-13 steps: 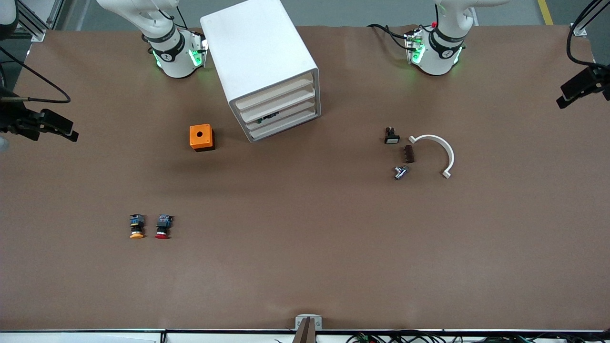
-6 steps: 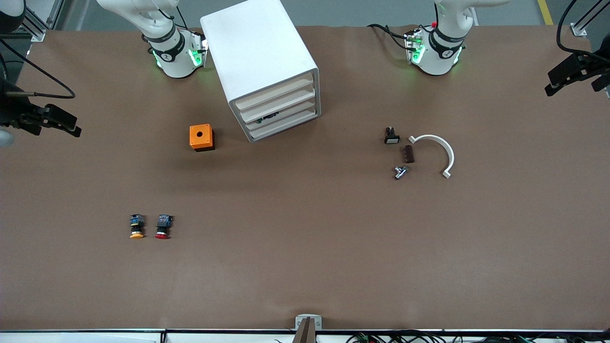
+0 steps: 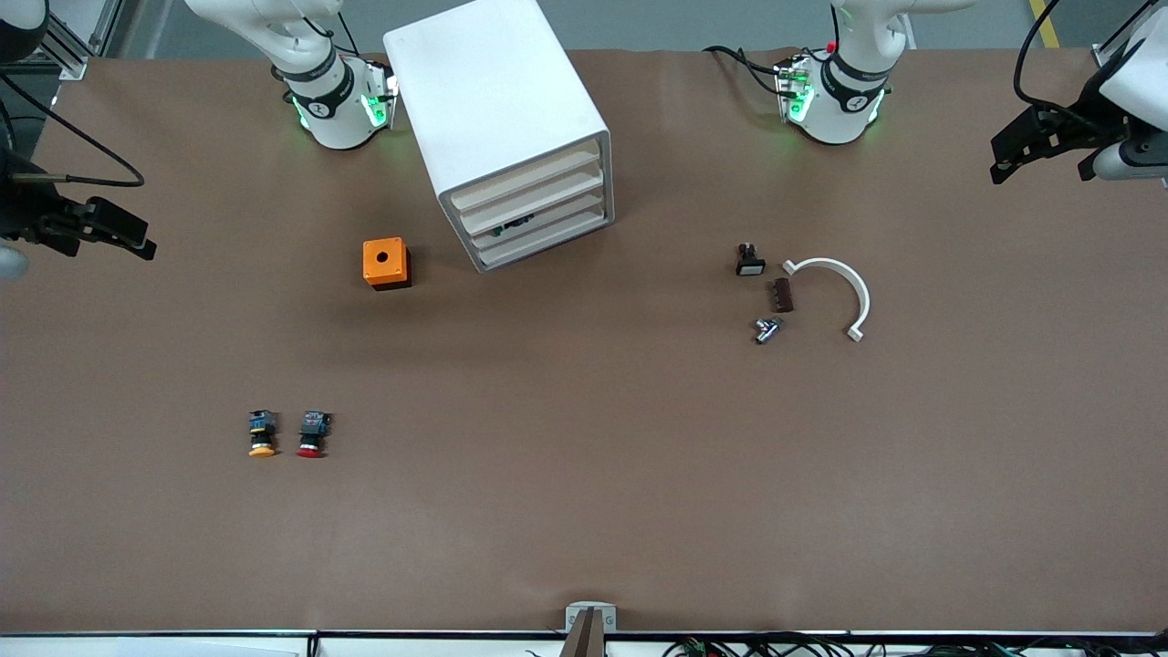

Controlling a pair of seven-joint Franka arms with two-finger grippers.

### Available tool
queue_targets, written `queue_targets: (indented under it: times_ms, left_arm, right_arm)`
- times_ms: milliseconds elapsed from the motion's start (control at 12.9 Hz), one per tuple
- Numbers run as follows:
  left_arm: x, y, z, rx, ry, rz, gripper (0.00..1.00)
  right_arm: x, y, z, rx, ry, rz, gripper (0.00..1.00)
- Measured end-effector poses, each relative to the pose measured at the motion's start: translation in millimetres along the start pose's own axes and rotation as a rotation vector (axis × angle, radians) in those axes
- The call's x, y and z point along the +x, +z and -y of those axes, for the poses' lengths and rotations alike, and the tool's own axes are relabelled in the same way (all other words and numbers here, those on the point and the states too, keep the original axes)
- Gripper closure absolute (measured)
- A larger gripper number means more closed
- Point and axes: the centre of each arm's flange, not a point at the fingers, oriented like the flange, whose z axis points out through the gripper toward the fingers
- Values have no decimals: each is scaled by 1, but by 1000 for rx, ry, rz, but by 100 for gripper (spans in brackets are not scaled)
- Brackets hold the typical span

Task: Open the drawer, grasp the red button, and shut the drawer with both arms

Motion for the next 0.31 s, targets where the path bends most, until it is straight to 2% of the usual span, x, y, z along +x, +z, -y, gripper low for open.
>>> queue_targets:
  times_ms: [309]
  left_arm:
    - [14, 11, 0, -2, 0, 8, 0]
  right_arm:
    - [0, 0, 1, 0, -2, 0, 0]
